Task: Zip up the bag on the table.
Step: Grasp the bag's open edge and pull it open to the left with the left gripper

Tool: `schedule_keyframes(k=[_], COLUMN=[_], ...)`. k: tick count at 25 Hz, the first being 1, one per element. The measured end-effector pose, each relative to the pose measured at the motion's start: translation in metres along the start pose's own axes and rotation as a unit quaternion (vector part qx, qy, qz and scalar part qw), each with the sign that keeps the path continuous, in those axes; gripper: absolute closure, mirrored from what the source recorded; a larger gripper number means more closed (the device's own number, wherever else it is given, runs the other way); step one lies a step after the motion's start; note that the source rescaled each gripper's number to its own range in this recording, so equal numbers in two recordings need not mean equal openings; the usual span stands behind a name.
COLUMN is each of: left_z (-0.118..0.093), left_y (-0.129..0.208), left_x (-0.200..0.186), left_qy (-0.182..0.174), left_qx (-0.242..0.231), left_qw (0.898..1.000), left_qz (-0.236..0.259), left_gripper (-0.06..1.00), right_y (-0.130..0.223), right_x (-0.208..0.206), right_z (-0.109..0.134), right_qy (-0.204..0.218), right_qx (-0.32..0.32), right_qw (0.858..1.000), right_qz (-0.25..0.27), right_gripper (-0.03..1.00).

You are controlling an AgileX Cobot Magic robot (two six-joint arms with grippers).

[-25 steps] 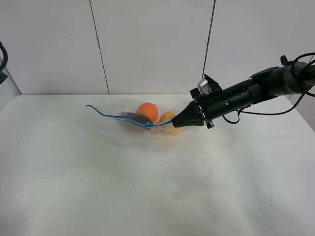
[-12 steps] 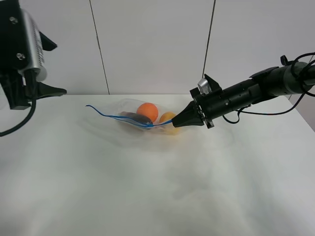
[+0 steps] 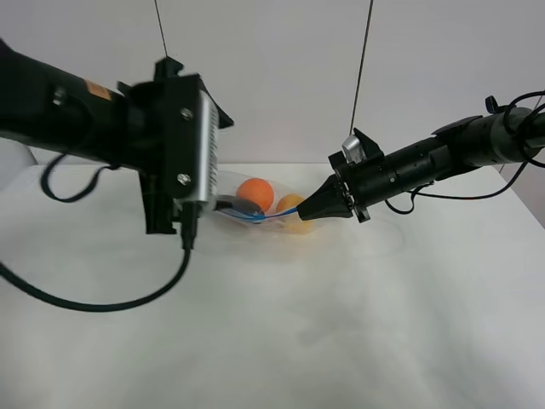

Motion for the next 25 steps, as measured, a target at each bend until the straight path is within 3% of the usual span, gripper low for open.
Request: schedule_keyframes(k=[7,15,21,25], left_z=[-0.033,-0.049,-0.049,-0.051], left_y=[-0.006,0.009,0.017,0.028], left_x=[0.07,0.12,0.128,0.131], left_qy=[0.041,0.02,0.008,0.013], left_qx=[0.01,0.01,0.008,0.0], left_qw=[0.999,0.999,0.999,0.998], left_qz=[0.006,0.036,0.047,0.057], left_gripper=[-0.05,-0.05,0.14,0.2], right_y=[0.0,0.0,0.0,0.0], right_x=[0.0,0.0,0.0,0.0], right_z=[0.0,0.0,0.0,0.0], right_qy=[0.0,0.0,0.0,0.0], right_qx=[0.0,0.0,0.0,0.0], right_qw=[1.0,1.0,1.0,1.0], right_qz=[0.0,0.0,0.0,0.0], right_gripper=[0.97,0.97,0.97,0.97])
Point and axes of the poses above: a point on each arm's last joint axis where the gripper is mounted, x pointing out along that axis toward the gripper, z along the wrist's bending axis when the last joint is at zero, y = z × x, the point moved 6 cm from there along x, pointing out along that axis toward the gripper, and after that the axes turned 13 degrees about x, right-handed, at the moved point
